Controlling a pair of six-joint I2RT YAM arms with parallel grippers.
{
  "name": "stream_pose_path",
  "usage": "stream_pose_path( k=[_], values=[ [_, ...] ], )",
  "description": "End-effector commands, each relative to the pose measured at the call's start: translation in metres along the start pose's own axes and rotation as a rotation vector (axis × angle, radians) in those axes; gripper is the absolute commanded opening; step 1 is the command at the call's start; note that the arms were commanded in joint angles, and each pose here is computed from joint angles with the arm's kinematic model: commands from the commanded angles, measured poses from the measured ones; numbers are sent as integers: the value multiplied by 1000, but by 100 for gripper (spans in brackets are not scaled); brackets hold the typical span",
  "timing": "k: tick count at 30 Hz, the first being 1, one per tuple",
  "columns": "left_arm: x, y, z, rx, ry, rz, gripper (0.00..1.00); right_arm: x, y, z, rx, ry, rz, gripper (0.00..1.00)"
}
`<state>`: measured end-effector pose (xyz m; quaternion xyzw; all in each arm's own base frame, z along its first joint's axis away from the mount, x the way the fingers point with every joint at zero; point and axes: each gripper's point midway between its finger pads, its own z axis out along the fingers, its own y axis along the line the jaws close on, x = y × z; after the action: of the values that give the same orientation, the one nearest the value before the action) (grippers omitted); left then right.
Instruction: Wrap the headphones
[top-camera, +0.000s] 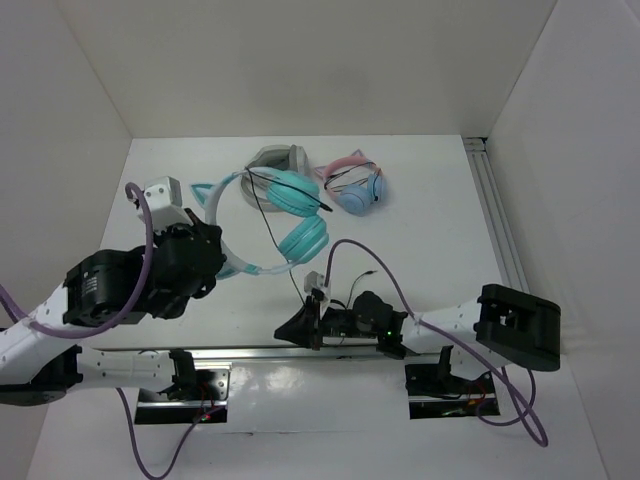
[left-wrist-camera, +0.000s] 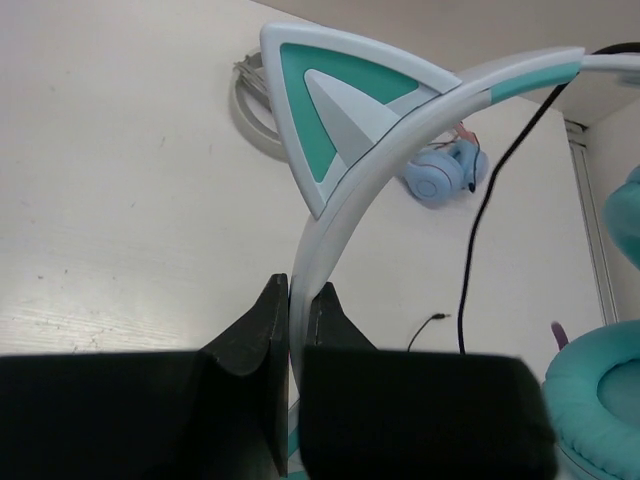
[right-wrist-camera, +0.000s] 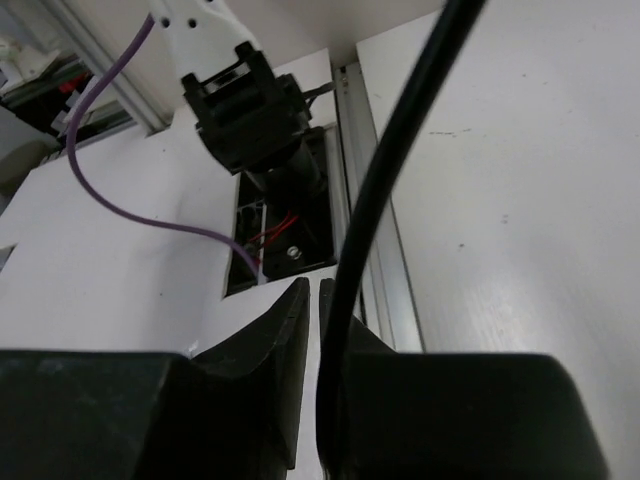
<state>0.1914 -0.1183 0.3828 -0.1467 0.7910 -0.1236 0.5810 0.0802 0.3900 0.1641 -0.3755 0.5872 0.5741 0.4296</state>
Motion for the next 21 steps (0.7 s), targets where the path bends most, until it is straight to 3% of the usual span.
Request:
stream_pose_path(
  k=[1,5,13,21],
  values=[
    [-37,13,-2,-66,-120,-204,0,0,10,-7,46,-30,-47,16],
    [-46,28,14,-178,-169,-208,0,17,24,-12,80,15,-58,6],
    [-10,63,54,-353,-105,-224,0,31,47,1,113,104,-104,2],
    [8,100,74,-507,-90,-142,0,0,81,7,69,73,-160,0]
  ],
)
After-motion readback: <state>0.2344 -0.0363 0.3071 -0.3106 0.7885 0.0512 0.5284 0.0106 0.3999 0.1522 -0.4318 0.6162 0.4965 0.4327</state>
